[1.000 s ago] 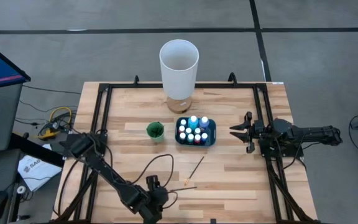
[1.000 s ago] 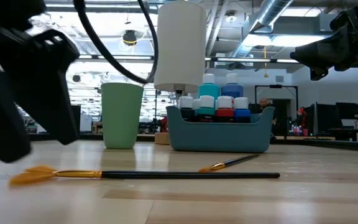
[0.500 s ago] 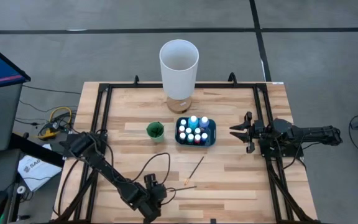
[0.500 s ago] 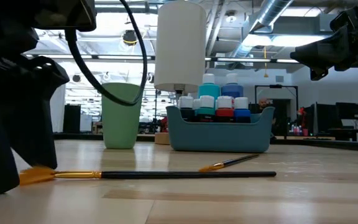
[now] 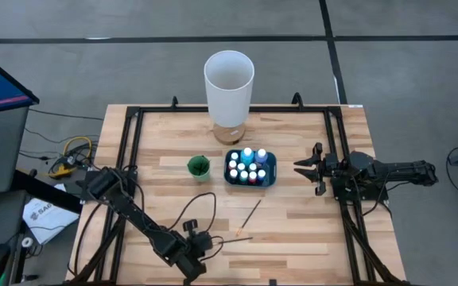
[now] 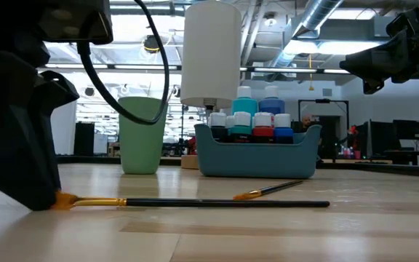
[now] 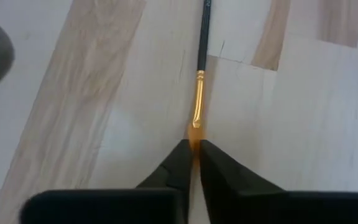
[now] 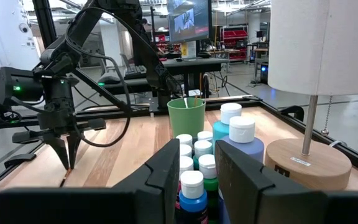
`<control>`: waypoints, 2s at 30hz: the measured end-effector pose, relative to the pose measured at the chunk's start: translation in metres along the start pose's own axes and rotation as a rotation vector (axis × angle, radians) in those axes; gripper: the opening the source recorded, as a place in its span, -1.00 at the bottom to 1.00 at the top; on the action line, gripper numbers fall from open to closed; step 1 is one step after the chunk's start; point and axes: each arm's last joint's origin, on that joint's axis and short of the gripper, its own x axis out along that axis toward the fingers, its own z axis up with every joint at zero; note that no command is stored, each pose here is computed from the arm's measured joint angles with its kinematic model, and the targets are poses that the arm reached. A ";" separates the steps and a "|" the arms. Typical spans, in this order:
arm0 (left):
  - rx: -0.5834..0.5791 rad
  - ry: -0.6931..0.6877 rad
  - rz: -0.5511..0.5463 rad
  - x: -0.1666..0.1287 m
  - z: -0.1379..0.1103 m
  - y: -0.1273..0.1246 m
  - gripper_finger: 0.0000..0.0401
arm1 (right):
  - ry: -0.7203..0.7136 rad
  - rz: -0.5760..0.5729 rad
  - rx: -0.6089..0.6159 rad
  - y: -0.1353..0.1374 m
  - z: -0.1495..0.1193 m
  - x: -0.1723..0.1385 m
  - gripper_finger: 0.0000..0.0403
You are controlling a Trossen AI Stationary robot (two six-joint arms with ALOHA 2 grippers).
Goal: Pick & Place Paint Supplies
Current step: Put the right gold paintbrush into the green cup
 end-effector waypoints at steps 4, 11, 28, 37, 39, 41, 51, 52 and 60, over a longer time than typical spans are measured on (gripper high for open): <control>-0.004 -0.005 -0.006 0.000 0.000 0.000 -0.99 | 0.000 0.000 0.000 0.000 0.000 0.000 -0.52; -0.033 -0.040 -0.024 -0.009 0.005 -0.001 -1.00 | 0.000 -0.001 0.000 0.000 0.000 0.000 -0.52; -0.059 -0.223 0.014 -0.063 0.029 0.017 -1.00 | 0.000 0.000 0.000 0.000 0.000 0.000 -0.52; -0.033 -0.387 0.063 -0.106 0.046 0.036 -1.00 | 0.000 0.000 0.000 0.000 0.000 0.000 -0.52; -0.024 -0.424 0.082 -0.114 0.049 0.040 -1.00 | 0.000 0.000 0.000 0.000 0.000 0.000 -0.52; -0.016 -0.454 0.098 -0.120 0.052 0.044 -1.00 | 0.000 -0.001 0.000 0.000 0.000 0.000 -0.52; 0.008 -0.511 0.159 -0.131 0.062 0.056 -1.00 | 0.000 0.000 0.000 0.000 0.000 0.000 -0.52; 0.007 -0.511 0.161 -0.131 0.062 0.057 -1.00 | 0.000 0.000 0.000 0.000 0.000 0.000 -0.52; -0.035 -0.500 0.134 -0.129 0.062 0.057 -0.99 | 0.000 0.000 0.000 0.000 0.000 0.000 -0.52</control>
